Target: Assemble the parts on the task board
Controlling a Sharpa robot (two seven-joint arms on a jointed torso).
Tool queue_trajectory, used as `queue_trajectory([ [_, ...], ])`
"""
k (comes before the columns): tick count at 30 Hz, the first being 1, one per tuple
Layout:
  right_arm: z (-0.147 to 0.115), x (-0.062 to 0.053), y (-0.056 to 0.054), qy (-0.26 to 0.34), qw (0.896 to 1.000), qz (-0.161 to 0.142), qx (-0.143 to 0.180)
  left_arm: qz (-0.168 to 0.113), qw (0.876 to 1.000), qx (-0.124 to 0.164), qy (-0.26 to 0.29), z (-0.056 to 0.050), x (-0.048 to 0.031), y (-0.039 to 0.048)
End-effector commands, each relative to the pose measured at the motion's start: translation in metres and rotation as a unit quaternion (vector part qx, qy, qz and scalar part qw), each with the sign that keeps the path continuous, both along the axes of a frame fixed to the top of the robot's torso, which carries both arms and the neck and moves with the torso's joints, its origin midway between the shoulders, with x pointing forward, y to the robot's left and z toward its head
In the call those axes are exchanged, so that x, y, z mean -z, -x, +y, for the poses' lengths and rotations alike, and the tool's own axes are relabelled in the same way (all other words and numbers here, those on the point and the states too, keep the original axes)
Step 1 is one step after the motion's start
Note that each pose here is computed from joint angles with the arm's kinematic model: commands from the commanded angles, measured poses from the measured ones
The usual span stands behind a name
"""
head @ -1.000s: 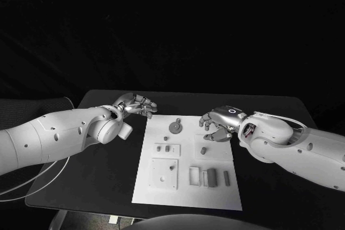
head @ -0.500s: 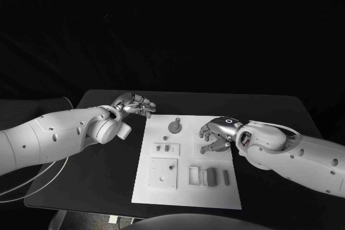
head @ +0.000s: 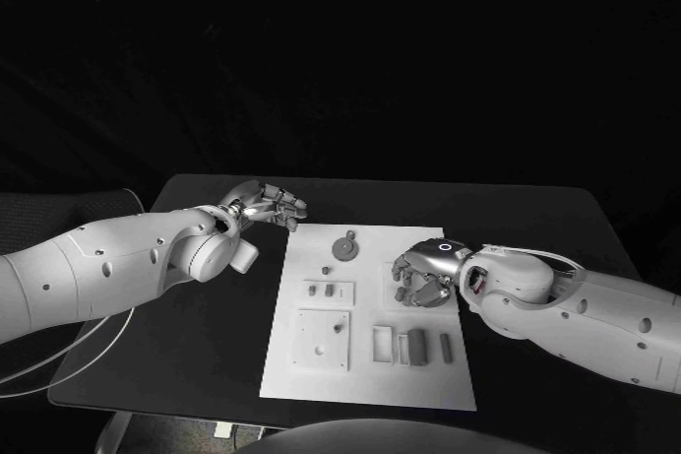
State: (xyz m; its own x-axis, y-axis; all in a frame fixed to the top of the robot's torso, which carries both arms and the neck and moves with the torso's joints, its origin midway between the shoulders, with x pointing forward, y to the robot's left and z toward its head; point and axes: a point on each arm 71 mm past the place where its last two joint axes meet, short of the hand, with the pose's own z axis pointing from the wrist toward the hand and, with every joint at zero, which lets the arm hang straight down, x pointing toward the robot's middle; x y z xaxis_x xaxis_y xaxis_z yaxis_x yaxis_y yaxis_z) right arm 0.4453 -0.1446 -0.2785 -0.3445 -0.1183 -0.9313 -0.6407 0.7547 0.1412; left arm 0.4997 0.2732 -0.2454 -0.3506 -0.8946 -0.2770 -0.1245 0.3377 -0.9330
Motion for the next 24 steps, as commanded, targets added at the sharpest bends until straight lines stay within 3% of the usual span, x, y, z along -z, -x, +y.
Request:
queue_trajectory([
  [1,0.0025,0.0038,0.0017,0.016,1.000,-0.006,-0.008,-0.004,1.000,0.002,0.006,-0.0015,-0.0015,-0.0002],
  [24,0.0120,0.0103,0.0048,0.024,0.999,-0.009,-0.023,-0.003,1.000,0.002,0.006,-0.0008,-0.0017,0.0007],
])
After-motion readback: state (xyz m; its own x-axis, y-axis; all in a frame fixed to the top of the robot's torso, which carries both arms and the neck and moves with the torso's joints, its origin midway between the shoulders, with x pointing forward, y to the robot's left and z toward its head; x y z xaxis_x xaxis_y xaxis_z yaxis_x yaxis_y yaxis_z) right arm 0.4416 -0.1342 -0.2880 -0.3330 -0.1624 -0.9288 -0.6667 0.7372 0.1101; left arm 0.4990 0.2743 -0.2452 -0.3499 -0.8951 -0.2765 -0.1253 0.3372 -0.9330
